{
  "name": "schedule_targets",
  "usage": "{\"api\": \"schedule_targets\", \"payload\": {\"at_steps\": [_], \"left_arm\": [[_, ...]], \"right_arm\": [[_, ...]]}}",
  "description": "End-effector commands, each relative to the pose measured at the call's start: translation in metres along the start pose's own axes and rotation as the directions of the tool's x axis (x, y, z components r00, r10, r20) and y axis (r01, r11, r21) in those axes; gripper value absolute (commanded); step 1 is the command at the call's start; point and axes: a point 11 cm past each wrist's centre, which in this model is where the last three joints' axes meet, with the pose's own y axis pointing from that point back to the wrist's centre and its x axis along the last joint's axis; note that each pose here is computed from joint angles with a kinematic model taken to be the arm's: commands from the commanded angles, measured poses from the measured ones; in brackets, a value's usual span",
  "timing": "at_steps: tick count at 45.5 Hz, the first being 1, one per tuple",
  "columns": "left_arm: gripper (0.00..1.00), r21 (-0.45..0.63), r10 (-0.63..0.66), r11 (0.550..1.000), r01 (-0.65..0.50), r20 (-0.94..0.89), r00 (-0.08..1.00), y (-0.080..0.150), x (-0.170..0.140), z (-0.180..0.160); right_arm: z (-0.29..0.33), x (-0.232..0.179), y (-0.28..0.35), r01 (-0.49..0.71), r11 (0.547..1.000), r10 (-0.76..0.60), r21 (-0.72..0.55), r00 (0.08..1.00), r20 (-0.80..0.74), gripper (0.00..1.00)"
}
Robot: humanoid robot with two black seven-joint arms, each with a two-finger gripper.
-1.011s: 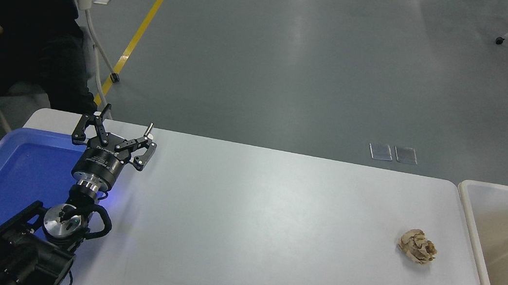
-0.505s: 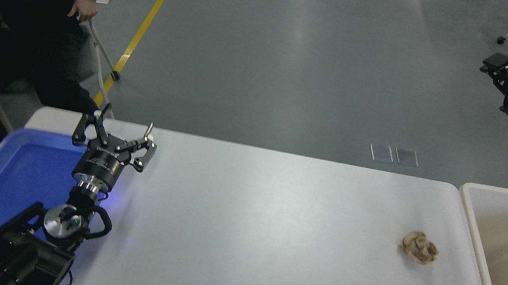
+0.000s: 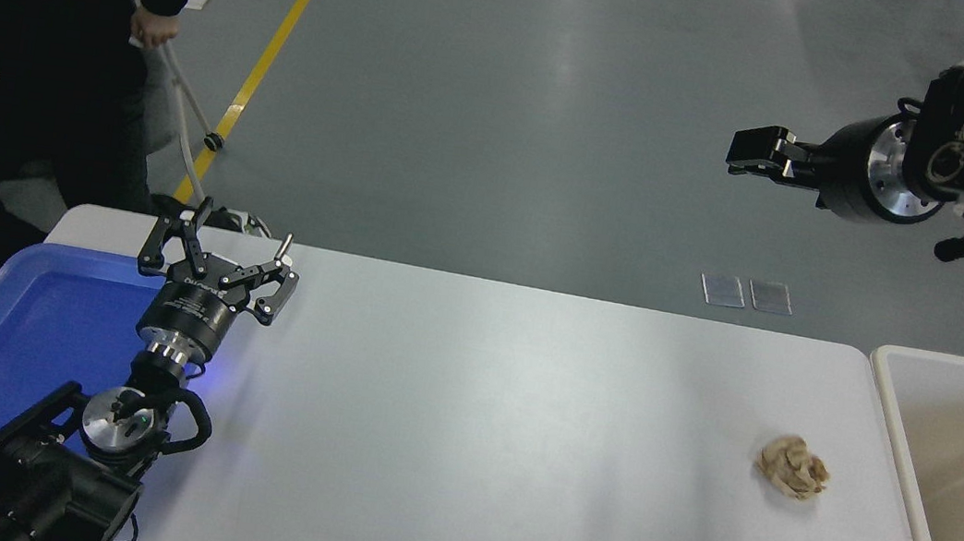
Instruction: Pick up foil plate and place in dustbin
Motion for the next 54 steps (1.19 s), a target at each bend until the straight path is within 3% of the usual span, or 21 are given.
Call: {"api": "schedule_targets", "payload": {"at_steps": [1, 25, 54], "left_arm": [[0.99, 0.000, -0.001, 1.000, 0.001, 0.000, 1.000, 0.000, 0.000, 0.000], [0.99, 0.000, -0.001, 1.000, 0.001, 0.000, 1.000, 0.000, 0.000, 0.000], [0.99, 0.000, -0.001, 1.000, 0.001, 0.000, 1.000, 0.000, 0.000, 0.000]], "right_arm": [[-0.048, -0.027, 0.027, 0.167, 0.985, -0.172, -0.039, 0.964, -0.202, 1.00], [-0.048, -0.084, 0.007, 0.415, 0.907, -0.422, -0.075, 0.887, -0.186, 1.00], [-0.009, -0.107, -0.009, 0.511, 0.858, -0.513, -0.054, 0.858, -0.021, 1.00]]}}
